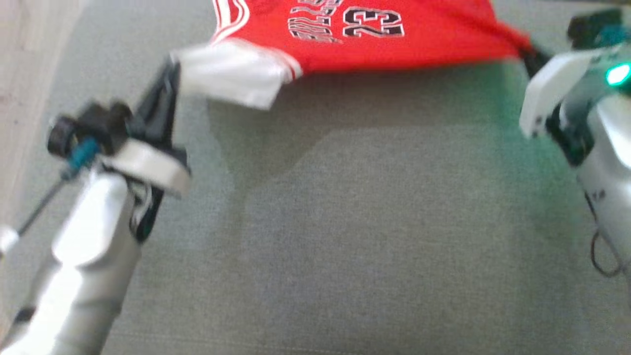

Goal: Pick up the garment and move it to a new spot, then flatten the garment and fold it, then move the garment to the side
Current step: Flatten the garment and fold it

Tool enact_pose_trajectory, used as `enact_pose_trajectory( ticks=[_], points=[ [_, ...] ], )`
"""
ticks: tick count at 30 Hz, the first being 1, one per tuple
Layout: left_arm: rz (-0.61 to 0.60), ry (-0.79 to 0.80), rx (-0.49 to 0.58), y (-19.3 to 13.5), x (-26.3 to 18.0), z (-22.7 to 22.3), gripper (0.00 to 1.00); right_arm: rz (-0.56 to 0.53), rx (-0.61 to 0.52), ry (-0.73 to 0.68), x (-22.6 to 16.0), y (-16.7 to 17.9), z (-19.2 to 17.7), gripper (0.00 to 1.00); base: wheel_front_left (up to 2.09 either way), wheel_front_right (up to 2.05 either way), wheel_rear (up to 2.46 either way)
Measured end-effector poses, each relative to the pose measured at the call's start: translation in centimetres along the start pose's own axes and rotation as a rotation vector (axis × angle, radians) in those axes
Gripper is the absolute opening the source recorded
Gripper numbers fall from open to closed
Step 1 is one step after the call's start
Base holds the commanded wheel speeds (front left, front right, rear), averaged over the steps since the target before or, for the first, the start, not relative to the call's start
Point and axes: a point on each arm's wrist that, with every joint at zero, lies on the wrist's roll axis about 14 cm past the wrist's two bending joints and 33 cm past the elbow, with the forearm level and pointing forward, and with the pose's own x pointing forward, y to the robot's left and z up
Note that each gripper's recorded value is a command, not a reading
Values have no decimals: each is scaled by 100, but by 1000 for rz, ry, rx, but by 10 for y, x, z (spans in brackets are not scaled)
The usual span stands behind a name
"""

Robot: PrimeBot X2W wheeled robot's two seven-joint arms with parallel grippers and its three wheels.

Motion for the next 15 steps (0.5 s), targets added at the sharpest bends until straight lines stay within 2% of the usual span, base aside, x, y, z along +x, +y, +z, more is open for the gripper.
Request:
enact_pose_trajectory(
  ticks=[5, 11, 15],
  points=[
    [-42, 68, 43, -9, -45, -19, 0, 46, -13, 148, -33, 8, -35, 0, 0, 0, 0],
    [-94, 126, 96, -19, -86, -21, 0, 89, -19, 201, -73, 9, -34, 0, 0, 0, 0],
    [-128, 179, 72, -31, -116, -27, 0, 146, -14, 278, -100, 21, -49, 0, 0, 0, 0]
  ],
)
